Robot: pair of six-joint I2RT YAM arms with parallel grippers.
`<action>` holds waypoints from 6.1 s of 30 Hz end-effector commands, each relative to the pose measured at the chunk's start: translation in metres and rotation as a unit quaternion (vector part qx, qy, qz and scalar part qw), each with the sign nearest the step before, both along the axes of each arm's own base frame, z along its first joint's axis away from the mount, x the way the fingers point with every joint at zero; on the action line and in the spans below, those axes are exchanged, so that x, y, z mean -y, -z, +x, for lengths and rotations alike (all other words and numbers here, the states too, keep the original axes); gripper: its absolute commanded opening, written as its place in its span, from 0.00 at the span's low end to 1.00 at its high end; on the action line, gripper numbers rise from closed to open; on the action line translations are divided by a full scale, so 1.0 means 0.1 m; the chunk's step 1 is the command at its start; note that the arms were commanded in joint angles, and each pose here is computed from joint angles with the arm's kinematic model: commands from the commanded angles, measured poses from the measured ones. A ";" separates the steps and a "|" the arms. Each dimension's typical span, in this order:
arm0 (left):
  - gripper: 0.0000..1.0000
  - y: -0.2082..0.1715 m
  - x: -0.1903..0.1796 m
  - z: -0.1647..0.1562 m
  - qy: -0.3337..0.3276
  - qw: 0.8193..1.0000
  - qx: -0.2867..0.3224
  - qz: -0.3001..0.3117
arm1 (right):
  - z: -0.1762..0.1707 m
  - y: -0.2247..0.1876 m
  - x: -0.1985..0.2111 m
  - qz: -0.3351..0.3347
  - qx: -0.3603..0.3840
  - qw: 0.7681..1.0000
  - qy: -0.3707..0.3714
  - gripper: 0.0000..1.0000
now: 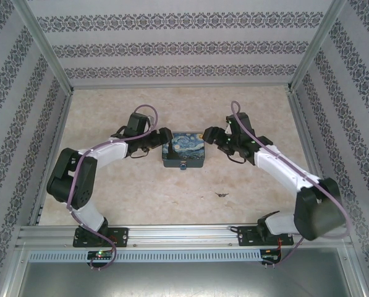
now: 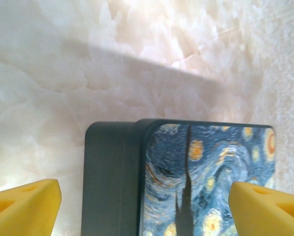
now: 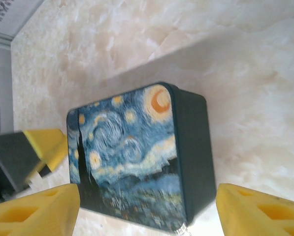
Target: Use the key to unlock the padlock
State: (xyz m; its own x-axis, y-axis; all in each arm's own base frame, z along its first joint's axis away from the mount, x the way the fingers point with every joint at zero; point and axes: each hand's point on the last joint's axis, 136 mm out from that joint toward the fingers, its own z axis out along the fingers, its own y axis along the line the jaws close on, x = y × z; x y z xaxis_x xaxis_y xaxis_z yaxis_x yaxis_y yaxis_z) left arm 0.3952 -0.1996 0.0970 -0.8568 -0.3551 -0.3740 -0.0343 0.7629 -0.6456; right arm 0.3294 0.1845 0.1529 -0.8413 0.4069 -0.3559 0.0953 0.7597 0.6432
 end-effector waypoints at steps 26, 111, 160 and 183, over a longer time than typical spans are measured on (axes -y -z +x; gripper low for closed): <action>0.92 -0.55 0.13 -0.71 0.049 0.996 0.017 -0.066 | -1.74 1.06 0.33 -0.134 -0.153 0.978 -0.050 0.74; 0.95 -0.34 0.32 -0.66 0.052 0.997 0.000 -0.064 | -1.59 1.40 -0.07 -0.336 -0.145 0.888 -0.278 0.38; 0.95 -0.30 0.34 -0.64 0.052 0.996 -0.007 -0.069 | -1.66 1.47 0.00 -0.334 -0.153 0.890 -0.269 0.36; 0.95 -0.30 0.35 -0.65 0.050 0.996 -0.010 -0.074 | -1.50 1.43 -0.13 -0.314 -0.134 0.903 -0.263 0.00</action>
